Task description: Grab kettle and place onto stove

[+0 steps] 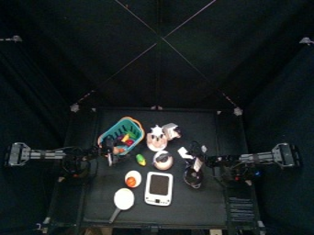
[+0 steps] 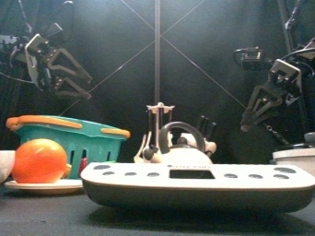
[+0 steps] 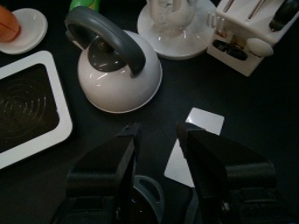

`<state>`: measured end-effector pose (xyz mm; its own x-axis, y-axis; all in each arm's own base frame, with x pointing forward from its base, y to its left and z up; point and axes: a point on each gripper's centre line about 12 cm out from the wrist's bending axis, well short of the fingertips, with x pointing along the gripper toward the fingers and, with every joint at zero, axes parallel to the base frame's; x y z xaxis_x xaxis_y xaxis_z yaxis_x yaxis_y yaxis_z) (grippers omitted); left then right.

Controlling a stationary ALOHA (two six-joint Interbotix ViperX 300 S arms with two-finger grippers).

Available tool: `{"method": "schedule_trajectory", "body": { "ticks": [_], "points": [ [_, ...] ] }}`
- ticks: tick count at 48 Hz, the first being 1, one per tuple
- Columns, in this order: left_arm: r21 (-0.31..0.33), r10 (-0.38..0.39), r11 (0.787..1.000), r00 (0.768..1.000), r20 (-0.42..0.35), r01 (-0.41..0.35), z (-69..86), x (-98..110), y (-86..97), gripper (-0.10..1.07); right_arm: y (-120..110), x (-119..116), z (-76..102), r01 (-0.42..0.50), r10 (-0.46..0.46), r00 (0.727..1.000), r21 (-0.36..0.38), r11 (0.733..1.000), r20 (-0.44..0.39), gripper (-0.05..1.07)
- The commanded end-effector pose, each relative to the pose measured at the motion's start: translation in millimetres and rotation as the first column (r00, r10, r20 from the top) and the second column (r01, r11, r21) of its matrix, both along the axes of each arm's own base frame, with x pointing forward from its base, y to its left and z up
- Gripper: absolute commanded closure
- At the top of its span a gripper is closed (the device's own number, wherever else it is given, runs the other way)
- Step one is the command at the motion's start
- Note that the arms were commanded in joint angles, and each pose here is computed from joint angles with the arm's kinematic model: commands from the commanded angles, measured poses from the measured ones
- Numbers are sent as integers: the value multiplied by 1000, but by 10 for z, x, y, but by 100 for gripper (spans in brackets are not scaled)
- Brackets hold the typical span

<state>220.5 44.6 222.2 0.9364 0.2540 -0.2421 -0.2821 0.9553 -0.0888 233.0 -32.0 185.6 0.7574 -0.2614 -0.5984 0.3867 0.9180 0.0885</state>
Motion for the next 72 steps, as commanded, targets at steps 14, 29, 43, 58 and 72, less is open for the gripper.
{"method": "schedule_trajectory", "body": {
  "ticks": [14, 29, 43, 58, 72],
  "points": [
    [8, -115, 993, 993, 22, 115, 67, 118, -268, -4, 57, 508, 319, -203, 215, 976, -214, 955, 33, 26],
    [11, -232, 973, 973, 14, 232, -88, 449, -737, -4, 33, 1042, 98, -244, 233, 970, -248, 937, -75, 25],
    [-35, -235, 972, 963, -135, 232, -515, 747, -953, -4, 77, 1077, 77, -286, 282, 958, -177, 942, -48, 25],
    [-32, -236, 972, 962, -137, 234, -521, 770, -951, -4, -18, 1063, 219, -299, 304, 953, -185, 936, -1, 21],
    [-33, -235, 972, 962, -140, 233, -531, 767, -949, -4, -206, 1129, 64, -287, 286, 958, -143, 947, -27, 12]
  ]
}}
